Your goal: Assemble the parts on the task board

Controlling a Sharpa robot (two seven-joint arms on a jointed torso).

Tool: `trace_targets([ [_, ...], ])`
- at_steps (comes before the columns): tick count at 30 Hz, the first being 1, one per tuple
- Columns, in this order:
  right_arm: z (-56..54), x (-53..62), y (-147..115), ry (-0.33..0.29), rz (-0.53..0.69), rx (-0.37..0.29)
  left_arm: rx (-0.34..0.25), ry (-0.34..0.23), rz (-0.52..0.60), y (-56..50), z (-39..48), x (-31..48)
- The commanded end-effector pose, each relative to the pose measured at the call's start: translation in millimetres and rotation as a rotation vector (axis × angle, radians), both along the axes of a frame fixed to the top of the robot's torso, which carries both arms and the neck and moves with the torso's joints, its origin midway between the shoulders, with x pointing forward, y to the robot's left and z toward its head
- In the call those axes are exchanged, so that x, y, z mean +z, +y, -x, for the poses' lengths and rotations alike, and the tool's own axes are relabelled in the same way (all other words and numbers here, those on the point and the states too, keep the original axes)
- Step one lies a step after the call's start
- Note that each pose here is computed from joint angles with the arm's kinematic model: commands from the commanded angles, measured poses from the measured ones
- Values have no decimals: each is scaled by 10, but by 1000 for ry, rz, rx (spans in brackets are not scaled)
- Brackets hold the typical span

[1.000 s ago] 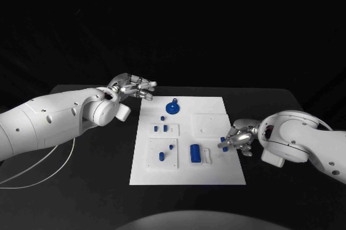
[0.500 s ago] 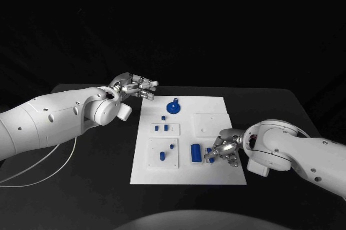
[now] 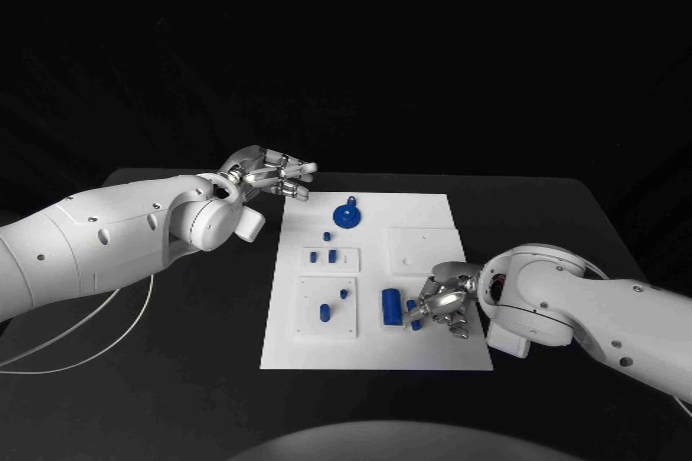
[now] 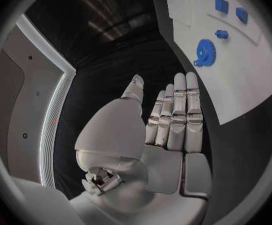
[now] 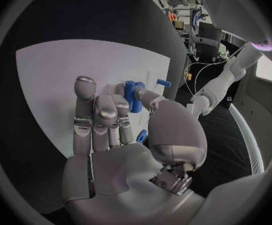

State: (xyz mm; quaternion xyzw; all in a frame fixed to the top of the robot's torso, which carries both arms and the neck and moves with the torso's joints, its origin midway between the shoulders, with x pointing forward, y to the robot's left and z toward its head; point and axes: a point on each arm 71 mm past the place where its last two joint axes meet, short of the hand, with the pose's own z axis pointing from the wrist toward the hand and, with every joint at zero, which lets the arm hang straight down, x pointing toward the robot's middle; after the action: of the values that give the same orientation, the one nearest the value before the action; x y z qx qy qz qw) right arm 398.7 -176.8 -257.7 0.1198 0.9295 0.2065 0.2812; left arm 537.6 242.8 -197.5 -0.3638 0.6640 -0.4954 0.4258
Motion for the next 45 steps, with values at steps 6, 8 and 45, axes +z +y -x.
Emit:
trace_targets([
  [6,-7,-61,-81,12,62,-27,-16,0,6,-25,8,0],
  [8,-7,-62,-88,12,66,-26,-15,0,5,-24,8,0],
  [45,12,136,-178,-36,47,-47,-18,6,1,-7,14,-5],
])
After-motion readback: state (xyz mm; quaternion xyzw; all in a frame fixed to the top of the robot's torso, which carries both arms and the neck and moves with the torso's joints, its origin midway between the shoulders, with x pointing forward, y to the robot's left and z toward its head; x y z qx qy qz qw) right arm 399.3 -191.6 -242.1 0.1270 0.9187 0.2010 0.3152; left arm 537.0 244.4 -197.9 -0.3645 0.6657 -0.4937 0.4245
